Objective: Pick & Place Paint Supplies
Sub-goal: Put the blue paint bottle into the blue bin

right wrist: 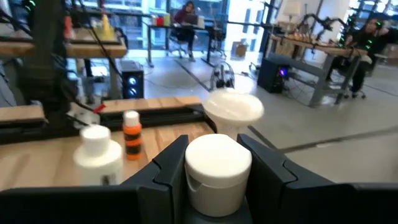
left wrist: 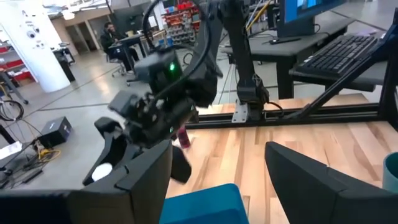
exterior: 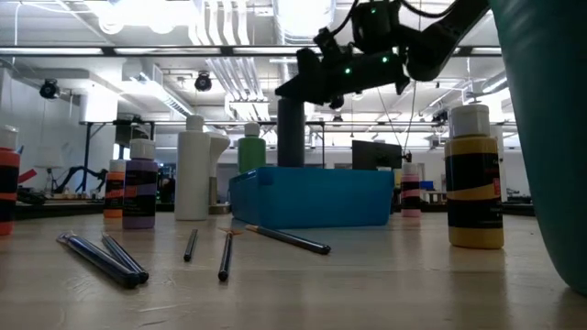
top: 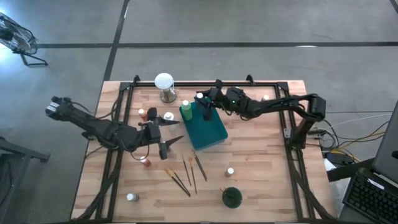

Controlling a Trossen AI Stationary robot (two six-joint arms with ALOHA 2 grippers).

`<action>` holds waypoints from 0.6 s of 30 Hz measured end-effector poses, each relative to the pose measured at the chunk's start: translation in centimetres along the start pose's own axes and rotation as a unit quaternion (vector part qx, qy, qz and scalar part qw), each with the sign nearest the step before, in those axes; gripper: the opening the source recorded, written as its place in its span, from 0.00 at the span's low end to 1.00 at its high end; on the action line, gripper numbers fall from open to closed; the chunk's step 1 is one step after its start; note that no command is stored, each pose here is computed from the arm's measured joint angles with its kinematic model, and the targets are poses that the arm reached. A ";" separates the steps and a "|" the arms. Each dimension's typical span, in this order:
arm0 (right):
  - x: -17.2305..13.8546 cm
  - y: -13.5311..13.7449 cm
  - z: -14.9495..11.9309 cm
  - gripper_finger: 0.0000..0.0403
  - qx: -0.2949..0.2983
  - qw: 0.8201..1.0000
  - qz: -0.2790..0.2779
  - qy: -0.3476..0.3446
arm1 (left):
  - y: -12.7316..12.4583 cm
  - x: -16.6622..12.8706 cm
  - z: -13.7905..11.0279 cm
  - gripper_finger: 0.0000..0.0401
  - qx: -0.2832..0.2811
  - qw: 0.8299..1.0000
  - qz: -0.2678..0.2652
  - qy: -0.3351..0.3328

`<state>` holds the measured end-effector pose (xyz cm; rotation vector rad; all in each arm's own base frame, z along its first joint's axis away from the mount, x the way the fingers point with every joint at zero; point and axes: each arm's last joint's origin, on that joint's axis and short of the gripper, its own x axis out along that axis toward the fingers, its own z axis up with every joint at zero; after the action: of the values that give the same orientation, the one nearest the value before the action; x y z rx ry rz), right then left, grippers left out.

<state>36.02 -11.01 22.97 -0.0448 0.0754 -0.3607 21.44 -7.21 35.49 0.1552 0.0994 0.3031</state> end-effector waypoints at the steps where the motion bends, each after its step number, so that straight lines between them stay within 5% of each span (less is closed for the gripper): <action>1: 0.3 0.0 -0.2 0.28 -0.002 1.000 -0.007 0.000 | 0.1 -0.1 0.0 0.65 0.000 1.000 0.000 -0.001; 18: 1.2 -1.3 -1.5 0.28 0.012 1.000 -0.020 0.006 | 0.5 -0.5 0.4 0.65 -0.006 1.000 0.001 -0.009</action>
<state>36.54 -12.70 21.52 -0.0199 0.0819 -0.4011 20.87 -6.95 35.98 0.1463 0.0797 0.3043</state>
